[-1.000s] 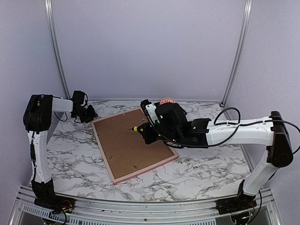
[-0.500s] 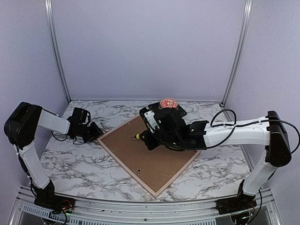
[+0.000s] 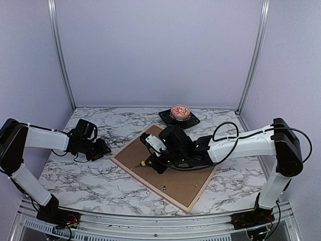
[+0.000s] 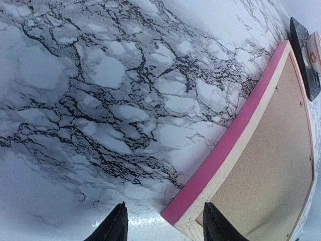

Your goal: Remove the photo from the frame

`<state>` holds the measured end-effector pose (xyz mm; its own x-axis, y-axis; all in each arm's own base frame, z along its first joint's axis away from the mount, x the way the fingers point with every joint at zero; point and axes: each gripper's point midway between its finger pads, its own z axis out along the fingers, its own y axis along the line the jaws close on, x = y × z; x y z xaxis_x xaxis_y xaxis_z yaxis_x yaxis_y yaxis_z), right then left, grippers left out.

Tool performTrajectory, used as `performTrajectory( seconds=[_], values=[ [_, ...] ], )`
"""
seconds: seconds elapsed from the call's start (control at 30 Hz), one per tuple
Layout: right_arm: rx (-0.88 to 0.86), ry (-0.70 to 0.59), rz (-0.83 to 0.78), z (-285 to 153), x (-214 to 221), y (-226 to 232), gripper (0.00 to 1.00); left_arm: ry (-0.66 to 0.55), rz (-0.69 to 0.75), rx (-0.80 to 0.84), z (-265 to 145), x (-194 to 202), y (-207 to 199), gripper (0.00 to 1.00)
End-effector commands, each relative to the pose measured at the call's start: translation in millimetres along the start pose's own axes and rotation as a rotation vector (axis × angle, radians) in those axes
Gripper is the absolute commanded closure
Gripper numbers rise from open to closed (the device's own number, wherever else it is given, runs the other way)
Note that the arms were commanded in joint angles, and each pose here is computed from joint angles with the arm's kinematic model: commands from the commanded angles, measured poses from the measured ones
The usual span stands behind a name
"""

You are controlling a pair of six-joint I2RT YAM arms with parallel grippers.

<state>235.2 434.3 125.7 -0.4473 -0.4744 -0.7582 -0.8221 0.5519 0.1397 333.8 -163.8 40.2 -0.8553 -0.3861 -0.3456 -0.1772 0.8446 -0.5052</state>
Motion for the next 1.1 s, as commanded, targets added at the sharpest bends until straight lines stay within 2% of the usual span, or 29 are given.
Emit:
performTrajectory(
  seconds=[0.0,0.27,0.63,0.97,1.07],
  values=[
    [-0.084,-0.003,-0.027,-8,4,12,1.0,0.078,0.079,-0.055,0,20,5,0.46],
    [-0.108,0.036,-0.012,-6,23,14,1.0,0.116,0.128,-0.119,12,40,11,0.44],
    [-0.033,0.008,0.054,17,13,2,1.0,0.123,0.099,-0.209,14,49,33,0.52],
    [-0.025,-0.025,0.084,20,6,-1,1.0,0.007,0.022,-0.044,-5,15,-6,0.52],
    [-0.025,-0.025,0.083,18,7,-1,1.0,-0.03,-0.027,-0.048,-10,2,-2,0.52]
  ],
)
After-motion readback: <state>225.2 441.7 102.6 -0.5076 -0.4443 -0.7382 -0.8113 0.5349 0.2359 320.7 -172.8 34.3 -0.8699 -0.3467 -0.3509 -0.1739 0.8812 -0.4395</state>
